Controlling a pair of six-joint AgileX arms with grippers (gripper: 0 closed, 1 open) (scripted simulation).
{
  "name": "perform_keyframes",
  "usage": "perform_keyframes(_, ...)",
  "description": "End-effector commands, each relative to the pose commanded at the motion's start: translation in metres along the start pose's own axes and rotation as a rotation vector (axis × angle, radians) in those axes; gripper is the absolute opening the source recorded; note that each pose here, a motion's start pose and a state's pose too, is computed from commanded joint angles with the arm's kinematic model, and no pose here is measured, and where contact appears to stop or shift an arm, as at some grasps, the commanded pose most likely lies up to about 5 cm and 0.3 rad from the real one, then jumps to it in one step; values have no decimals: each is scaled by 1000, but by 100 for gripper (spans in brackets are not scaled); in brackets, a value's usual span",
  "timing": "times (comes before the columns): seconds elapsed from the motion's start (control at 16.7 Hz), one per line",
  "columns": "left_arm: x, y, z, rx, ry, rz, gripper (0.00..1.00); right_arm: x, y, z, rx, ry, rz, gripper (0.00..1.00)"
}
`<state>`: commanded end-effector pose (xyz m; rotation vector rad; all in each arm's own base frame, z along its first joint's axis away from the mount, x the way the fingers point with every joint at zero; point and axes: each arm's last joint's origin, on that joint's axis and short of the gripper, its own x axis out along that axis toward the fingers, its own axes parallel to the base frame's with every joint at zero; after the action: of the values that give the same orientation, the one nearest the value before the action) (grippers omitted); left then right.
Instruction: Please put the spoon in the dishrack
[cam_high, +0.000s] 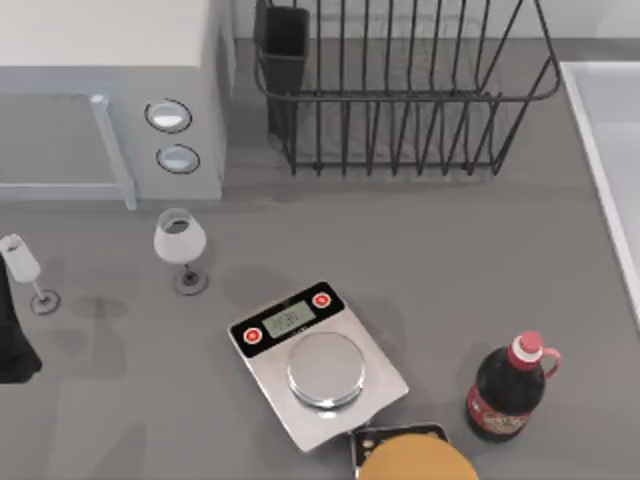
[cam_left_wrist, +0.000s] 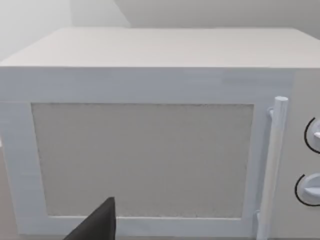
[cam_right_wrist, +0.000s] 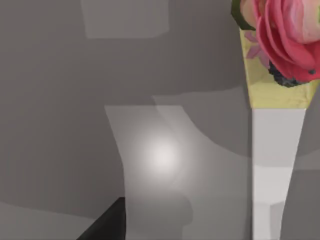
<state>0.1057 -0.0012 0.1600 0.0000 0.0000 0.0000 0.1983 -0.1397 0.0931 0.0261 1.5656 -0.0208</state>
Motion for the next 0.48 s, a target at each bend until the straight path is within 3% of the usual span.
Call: perform_keyframes(0.48,0,0,0,0,0,0,100,0,0,0,0,0,0,0)
